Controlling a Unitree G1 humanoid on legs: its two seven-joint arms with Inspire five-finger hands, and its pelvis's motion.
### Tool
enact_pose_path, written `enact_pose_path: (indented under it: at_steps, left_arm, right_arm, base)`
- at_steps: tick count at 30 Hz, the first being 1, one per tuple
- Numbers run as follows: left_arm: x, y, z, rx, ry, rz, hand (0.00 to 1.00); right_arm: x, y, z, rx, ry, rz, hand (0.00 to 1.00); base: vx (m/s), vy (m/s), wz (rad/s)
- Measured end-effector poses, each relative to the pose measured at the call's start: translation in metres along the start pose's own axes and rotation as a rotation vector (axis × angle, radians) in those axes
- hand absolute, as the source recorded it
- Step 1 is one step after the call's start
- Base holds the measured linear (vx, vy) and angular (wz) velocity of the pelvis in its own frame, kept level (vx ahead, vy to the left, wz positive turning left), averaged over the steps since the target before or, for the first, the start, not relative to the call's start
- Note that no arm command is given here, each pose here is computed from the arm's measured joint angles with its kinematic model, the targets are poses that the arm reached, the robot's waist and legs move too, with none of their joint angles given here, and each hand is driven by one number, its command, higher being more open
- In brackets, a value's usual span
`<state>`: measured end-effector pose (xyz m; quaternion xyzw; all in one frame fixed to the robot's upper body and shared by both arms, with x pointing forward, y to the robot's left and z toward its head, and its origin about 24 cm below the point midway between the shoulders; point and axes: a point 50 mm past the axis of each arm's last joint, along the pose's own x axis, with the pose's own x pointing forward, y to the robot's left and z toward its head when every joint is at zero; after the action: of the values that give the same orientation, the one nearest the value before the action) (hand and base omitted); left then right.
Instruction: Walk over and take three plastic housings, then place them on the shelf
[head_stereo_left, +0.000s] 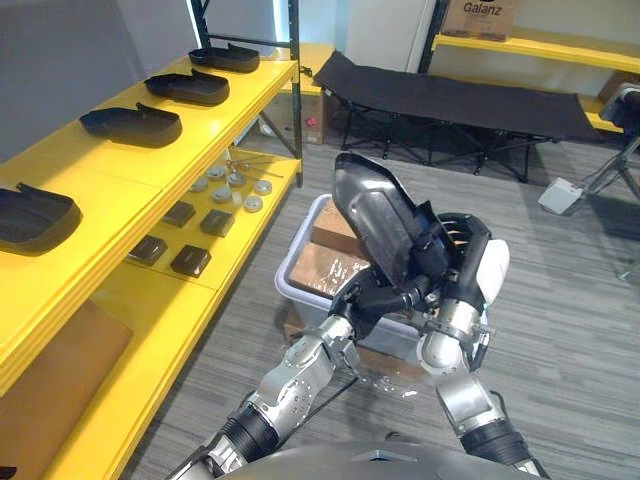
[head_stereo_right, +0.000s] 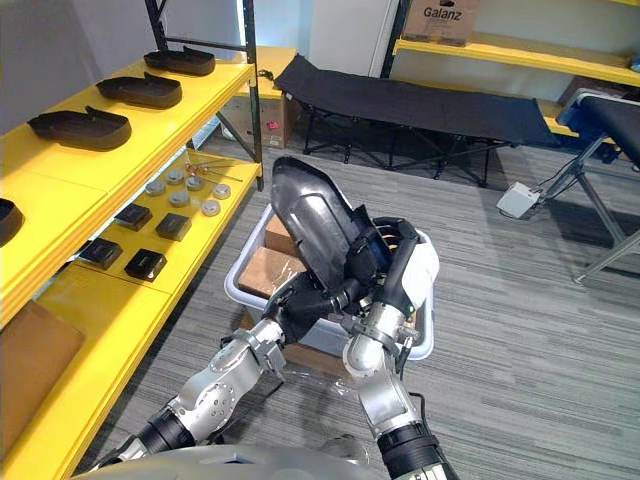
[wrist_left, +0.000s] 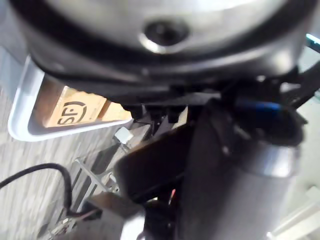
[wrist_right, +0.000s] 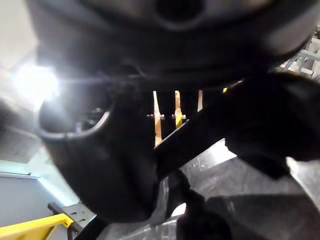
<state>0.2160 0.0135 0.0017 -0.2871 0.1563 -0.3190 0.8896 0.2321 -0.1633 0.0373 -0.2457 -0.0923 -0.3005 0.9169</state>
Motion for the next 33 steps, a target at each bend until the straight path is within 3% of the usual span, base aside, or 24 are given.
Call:
enact_pose_path:
  at_steps: [12, 23, 33]
  left_arm:
    - [-0.015, 0.010, -0.009, 0.133, 0.082, -0.084, 1.00]
    - [-0.021, 0.013, -0.014, -0.049, 0.060, -0.041, 1.00]
    - [-0.020, 0.023, -0.005, -0.285, -0.001, 0.087, 1.00]
  right_arm:
    - [0.018, -0.016, -0.004, 0.007, -0.007, -0.041, 0.00]
    - [0.023, -0.017, 0.000, -0.014, -0.040, -0.045, 0.00]
    - [0.014, -0.014, -0.002, -0.063, -0.073, -0.015, 0.00]
  base:
    - [0.00, 0.000, 0.00]
    - [-0.01, 0.008, 0.04]
    - [0.00, 0.007, 0.02]
